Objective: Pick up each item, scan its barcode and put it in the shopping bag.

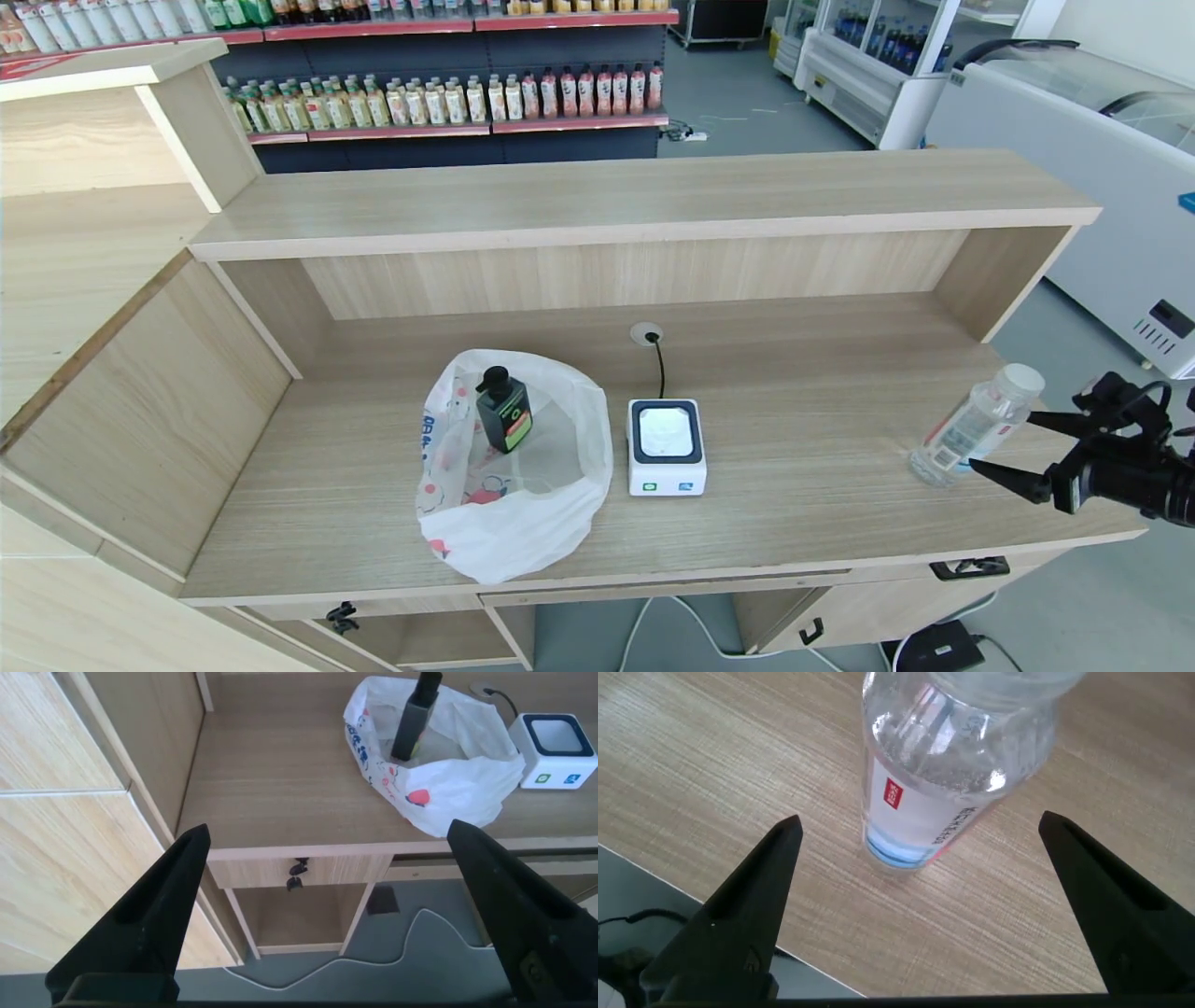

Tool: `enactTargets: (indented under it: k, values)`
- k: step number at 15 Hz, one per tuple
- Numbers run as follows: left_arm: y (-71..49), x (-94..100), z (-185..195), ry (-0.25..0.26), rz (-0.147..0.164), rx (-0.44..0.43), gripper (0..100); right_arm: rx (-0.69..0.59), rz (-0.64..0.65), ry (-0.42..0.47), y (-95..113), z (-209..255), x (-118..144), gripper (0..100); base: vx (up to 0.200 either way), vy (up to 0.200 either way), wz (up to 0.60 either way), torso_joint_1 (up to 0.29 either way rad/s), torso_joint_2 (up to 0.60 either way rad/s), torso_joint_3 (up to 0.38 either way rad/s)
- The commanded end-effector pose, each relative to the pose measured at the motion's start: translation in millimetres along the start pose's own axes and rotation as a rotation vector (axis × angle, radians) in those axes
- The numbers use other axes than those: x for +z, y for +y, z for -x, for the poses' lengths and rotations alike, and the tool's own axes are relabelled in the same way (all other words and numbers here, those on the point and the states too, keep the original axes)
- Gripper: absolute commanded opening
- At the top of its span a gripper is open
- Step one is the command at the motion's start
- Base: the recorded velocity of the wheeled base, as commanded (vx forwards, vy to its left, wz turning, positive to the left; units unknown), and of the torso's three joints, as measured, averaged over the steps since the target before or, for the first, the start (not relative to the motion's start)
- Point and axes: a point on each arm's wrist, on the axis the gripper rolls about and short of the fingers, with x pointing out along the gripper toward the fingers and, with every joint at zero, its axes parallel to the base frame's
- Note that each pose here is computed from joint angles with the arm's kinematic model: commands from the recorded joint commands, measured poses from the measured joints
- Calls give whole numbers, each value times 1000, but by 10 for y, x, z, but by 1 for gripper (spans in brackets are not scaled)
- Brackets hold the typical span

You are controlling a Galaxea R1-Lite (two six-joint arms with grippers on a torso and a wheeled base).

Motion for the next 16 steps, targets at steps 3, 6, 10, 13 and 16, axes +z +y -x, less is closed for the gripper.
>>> enactTargets:
  k: [3, 6, 10, 13, 16]
  values:
    - [0, 0, 0, 0, 1, 1, 100, 14, 21, -20, -41, -184, -56, 100, 0, 0, 0, 0, 0, 0]
    - [0, 0, 0, 0, 1, -1, 100, 24, 24, -25, -39, -254, -76, 100, 0, 0, 0, 0, 0, 0]
    - [0, 0, 0, 0, 0, -1, 100, 49, 42, -42, -18, -386, -43, 100, 0, 0, 0, 0, 0, 0]
    - [0, 0, 0, 0, 0, 1, 100, 54, 50, -53, -20, -446, -35, 100, 0, 0, 0, 0, 0, 0]
    - [0, 0, 0, 0, 1, 1, 100, 67, 56, -60, -9, -514, -30, 100, 0, 0, 0, 0, 0, 0]
